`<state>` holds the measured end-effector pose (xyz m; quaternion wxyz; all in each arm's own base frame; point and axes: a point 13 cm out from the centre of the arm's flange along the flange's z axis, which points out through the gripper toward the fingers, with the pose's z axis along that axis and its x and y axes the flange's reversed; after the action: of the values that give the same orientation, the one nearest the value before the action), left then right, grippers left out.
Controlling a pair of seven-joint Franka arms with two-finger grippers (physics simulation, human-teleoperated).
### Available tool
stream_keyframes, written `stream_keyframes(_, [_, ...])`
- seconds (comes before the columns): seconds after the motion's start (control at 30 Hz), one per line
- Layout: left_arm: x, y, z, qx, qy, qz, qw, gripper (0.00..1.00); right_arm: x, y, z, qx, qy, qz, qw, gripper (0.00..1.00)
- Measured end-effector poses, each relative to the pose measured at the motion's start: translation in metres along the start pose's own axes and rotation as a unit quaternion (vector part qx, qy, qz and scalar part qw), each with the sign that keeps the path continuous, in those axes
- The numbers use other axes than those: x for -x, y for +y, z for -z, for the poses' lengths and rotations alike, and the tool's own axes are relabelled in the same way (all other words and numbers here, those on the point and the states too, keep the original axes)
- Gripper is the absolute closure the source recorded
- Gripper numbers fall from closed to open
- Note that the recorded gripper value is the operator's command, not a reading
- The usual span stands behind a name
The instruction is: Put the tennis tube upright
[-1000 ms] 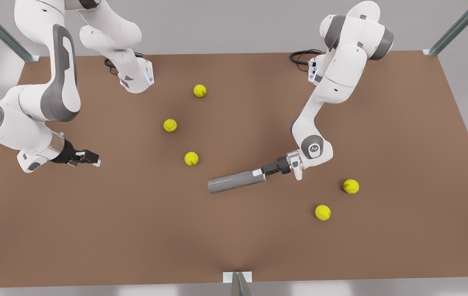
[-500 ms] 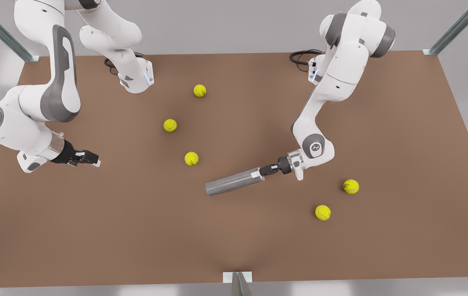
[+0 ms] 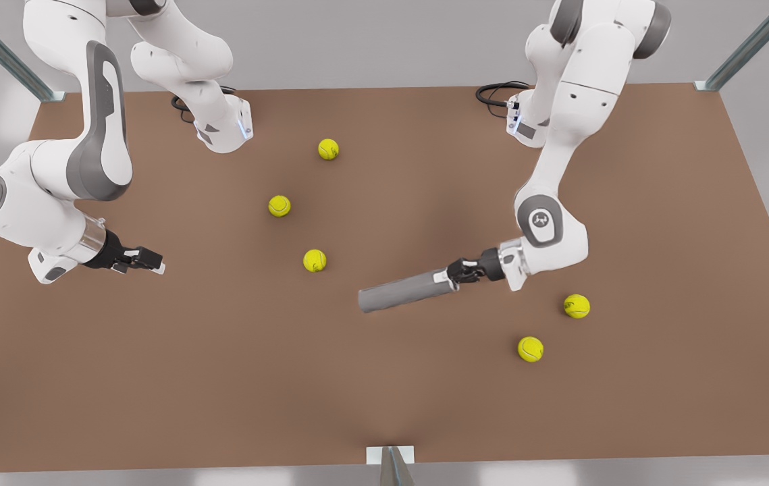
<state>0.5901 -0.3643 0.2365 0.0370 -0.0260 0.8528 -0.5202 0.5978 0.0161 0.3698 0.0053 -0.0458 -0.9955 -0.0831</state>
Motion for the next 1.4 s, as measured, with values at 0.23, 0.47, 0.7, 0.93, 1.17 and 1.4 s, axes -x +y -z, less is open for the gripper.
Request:
stream_keyframes(0.23, [0.009, 0.002, 0.071, 0.133, 0.031, -0.065, 0.988, 0.79, 0.0, -0.002, 0.0, 0.0, 0.0, -0.002, 1.0, 0.0])
stream_keyframes(0.47, [0.006, 0.002, 0.124, 0.274, 0.061, -0.129, 0.951, 0.79, 0.0, -0.004, 0.001, 0.0, 0.0, -0.004, 1.0, 0.0])
stream_keyframes(0.7, [0.004, 0.02, 0.149, 0.401, 0.088, -0.166, 0.896, 0.79, 0.0, -0.003, 0.0, 0.0, 0.0, -0.003, 1.0, 0.0])
stream_keyframes(0.93, [0.0, 0.036, 0.149, 0.472, 0.094, -0.166, 0.86, 0.79, 0.003, 0.0, 0.002, 0.0, -0.002, -0.002, 1.0, 0.0])
stream_keyframes(1.17, [-0.004, 0.04, 0.148, 0.497, 0.084, -0.142, 0.852, 0.79, 0.004, -0.001, 0.001, 0.0, -0.002, -0.002, 1.0, 0.0])
stream_keyframes(1.4, [-0.006, 0.043, 0.145, 0.497, 0.07, -0.107, 0.858, 0.79, 0.004, -0.001, 0.002, 0.0, -0.002, -0.002, 1.0, 0.0])
